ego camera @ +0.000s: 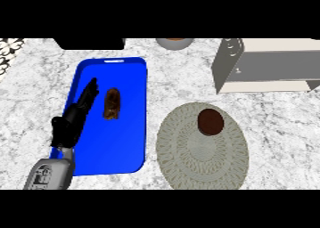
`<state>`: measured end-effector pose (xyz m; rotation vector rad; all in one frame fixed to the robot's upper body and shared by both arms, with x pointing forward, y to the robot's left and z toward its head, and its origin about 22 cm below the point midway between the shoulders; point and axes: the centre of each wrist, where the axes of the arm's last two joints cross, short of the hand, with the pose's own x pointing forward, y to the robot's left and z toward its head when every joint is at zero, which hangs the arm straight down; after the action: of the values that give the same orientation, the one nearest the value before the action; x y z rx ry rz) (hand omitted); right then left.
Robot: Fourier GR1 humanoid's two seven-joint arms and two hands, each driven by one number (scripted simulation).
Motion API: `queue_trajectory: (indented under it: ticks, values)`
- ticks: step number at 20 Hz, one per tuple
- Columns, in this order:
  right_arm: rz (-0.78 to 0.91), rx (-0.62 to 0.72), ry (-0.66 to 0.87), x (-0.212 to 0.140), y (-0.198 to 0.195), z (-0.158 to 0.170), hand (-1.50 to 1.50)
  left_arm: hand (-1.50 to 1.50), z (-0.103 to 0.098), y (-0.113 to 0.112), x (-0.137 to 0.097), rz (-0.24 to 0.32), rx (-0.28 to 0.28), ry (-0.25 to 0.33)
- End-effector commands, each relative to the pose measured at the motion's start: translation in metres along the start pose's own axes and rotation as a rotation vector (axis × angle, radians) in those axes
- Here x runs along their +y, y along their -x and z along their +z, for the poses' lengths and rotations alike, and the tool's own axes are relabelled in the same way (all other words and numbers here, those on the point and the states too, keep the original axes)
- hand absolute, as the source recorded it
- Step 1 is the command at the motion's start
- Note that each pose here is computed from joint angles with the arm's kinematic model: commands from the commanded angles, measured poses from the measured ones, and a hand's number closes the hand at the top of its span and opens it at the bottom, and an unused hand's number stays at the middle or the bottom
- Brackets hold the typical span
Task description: Pick the squash from the placemat and place it in the tiered shelf
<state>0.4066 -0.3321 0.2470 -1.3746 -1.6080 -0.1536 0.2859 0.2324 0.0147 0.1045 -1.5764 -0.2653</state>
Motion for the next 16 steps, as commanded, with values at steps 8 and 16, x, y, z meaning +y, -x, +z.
queue_trajectory:
  ticks: [8, 16]
  values:
    - [-0.189, 0.013, -0.060, -0.035, -0.014, -0.017, -1.50, 0.00, 0.014, -0.017, -0.006, -0.006, 0.016, 0.006]
    - [-0.465, 0.133, 0.151, -0.091, -0.020, -0.034, -1.50, 0.00, 0.001, 0.005, -0.011, -0.011, -0.002, -0.018]
